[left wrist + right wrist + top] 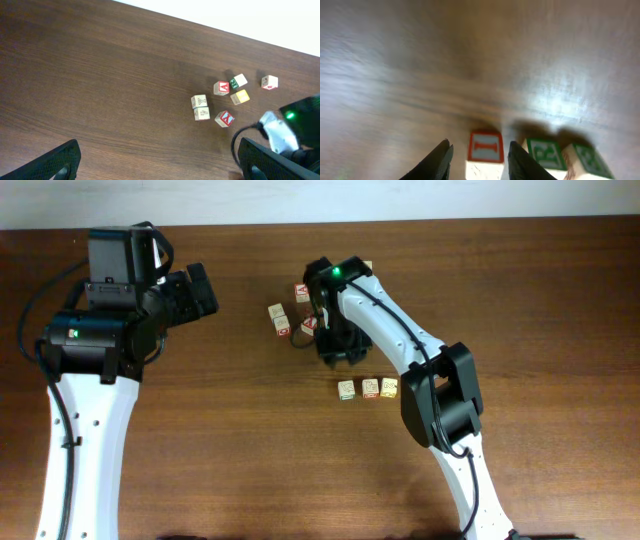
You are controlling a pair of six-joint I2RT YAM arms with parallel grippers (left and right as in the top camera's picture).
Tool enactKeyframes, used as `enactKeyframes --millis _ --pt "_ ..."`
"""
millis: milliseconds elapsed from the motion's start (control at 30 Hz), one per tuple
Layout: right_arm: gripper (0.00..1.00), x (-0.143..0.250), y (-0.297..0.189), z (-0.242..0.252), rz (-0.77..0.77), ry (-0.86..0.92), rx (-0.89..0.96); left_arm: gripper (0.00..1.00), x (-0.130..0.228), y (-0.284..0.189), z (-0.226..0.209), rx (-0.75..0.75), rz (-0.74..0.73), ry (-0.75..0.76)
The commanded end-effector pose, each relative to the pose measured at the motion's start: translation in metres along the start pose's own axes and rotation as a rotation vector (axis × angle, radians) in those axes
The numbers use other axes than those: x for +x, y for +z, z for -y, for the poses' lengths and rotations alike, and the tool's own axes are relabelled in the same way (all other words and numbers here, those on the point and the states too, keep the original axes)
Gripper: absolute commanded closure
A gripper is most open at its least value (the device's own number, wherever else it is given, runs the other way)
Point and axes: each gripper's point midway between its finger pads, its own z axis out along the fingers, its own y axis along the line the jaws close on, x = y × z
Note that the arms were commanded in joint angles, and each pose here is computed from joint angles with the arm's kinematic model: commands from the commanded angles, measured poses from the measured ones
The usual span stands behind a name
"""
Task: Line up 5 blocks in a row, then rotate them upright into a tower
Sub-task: 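Place the I block next to the R block and release, then move the right gripper over the red Y block and descend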
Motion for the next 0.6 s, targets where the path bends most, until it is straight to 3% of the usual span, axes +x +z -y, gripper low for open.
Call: enactKeyframes --millis 0,67,233,367,567 --pt "0.58 -0.045 -0.039 0.000 0.193 -0.044 -0.042 0.01 -0.001 -0.001 0.003 0.017 -0.002 -0.012" --pt "0.54 -0.074 -0.052 -0.013 0.317 -0.013 -0.105 0.01 -0.001 -0.001 0.003 0.017 -0.002 -0.012" --pt "0.53 -0.103 -0.049 -0.039 0.431 0.178 -0.201 0.01 -0.002 -0.001 0.001 0.004 0.003 -0.012" --pt "0.53 -0.111 -0.036 -0.045 0.465 0.303 -0.210 0.01 -0.006 -0.001 -0.011 -0.064 0.025 -0.012" --pt "0.53 -0.109 -0.012 -0.038 0.461 0.338 -0.161 0.01 -0.008 0.003 -0.021 -0.124 0.031 -0.011"
